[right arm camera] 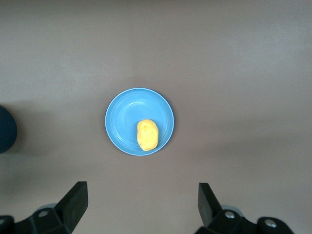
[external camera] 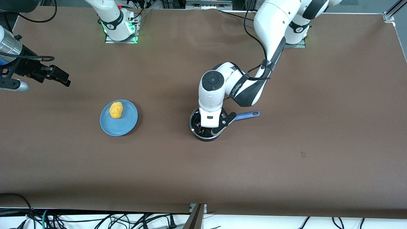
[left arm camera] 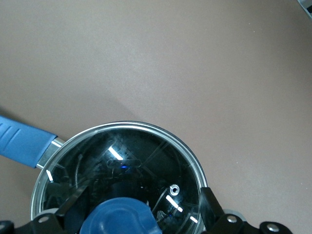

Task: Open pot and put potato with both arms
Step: 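Close the left gripper on the blue lid knob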

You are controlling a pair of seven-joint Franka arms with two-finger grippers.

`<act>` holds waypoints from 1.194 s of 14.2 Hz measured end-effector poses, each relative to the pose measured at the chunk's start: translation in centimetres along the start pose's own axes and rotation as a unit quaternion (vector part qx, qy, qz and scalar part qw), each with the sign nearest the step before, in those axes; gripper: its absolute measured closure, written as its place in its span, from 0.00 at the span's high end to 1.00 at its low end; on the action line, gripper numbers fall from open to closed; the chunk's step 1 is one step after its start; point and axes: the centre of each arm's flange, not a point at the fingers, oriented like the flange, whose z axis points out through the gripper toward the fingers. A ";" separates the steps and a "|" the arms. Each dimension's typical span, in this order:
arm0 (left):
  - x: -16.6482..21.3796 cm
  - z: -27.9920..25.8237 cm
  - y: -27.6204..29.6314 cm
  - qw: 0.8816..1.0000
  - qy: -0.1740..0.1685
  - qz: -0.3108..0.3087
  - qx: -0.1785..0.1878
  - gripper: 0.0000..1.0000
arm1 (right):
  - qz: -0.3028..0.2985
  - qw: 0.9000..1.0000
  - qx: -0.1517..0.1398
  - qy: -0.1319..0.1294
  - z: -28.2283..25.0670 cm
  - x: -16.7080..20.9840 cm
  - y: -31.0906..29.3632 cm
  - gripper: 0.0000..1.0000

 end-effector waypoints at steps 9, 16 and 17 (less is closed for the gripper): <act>-1.0 1.1 -0.1 0.999 -0.001 -0.034 0.005 1.00 | 0.002 1.000 0.000 0.000 0.0 0.1 0.2 1.00; -2.0 1.2 -0.1 0.999 -0.002 -0.031 0.011 1.00 | 0.001 1.000 -0.003 -0.014 1.5 0.7 0.1 1.00; -2.0 1.2 -0.2 0.999 -0.002 -0.031 0.015 1.00 | 0.000 1.000 -0.003 -0.017 1.7 0.7 0.1 1.00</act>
